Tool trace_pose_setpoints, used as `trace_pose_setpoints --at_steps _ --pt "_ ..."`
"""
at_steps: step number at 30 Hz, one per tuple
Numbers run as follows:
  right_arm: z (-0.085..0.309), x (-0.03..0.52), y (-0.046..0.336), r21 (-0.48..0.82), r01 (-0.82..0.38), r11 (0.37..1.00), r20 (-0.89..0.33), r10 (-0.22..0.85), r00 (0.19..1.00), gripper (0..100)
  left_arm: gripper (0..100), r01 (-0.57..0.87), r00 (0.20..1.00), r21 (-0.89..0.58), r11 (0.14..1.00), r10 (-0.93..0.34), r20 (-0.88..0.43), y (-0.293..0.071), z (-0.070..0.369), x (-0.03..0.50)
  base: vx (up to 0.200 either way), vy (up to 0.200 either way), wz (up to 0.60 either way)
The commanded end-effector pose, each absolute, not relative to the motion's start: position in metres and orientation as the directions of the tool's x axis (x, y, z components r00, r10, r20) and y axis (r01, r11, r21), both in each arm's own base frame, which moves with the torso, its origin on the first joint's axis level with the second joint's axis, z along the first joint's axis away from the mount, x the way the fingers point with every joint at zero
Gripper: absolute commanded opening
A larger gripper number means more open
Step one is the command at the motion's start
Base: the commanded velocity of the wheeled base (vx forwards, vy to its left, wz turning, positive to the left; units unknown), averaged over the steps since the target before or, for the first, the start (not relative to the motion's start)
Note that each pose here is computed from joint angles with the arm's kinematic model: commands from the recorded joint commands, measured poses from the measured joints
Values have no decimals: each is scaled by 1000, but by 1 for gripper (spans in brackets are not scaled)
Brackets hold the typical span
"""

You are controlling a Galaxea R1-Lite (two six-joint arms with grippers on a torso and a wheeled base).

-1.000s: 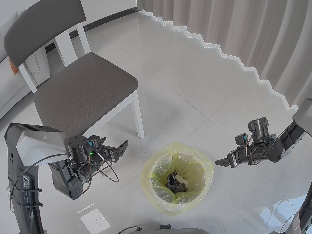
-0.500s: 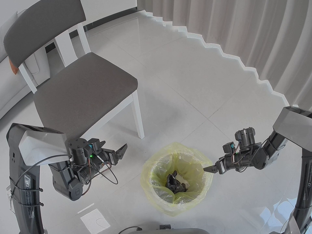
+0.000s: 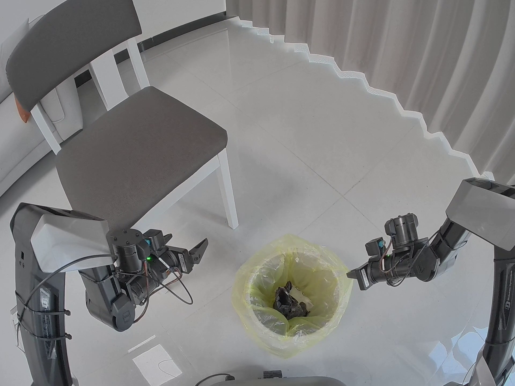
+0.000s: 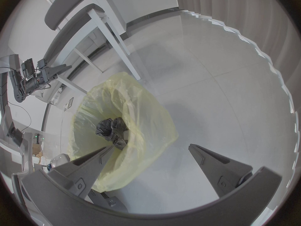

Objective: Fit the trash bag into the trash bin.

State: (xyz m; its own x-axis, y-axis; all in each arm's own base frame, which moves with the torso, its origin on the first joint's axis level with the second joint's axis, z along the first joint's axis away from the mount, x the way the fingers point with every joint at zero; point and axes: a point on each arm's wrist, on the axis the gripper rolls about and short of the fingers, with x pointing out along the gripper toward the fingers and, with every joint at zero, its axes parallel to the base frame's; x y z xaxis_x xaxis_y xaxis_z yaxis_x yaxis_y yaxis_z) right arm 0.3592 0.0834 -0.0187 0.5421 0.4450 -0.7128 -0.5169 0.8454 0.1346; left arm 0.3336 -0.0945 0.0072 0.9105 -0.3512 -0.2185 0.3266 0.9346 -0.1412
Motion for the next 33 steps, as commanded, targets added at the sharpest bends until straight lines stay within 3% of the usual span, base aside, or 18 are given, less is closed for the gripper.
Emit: trace_pose_setpoints --at_steps 1,17,33 --pt "-18 360 84 134 -518 845 -711 446 544 0 100 328 914 -141 934 -352 -202 -94 9 334 0 0 0" --pt "-64 383 87 150 -504 850 -754 429 498 0 100 321 917 -139 937 -344 -203 -92 8 335 0 0 0" --pt "-55 439 95 182 -487 854 -821 405 403 0 100 320 922 -136 938 -341 -181 -92 12 340 0 0 0"
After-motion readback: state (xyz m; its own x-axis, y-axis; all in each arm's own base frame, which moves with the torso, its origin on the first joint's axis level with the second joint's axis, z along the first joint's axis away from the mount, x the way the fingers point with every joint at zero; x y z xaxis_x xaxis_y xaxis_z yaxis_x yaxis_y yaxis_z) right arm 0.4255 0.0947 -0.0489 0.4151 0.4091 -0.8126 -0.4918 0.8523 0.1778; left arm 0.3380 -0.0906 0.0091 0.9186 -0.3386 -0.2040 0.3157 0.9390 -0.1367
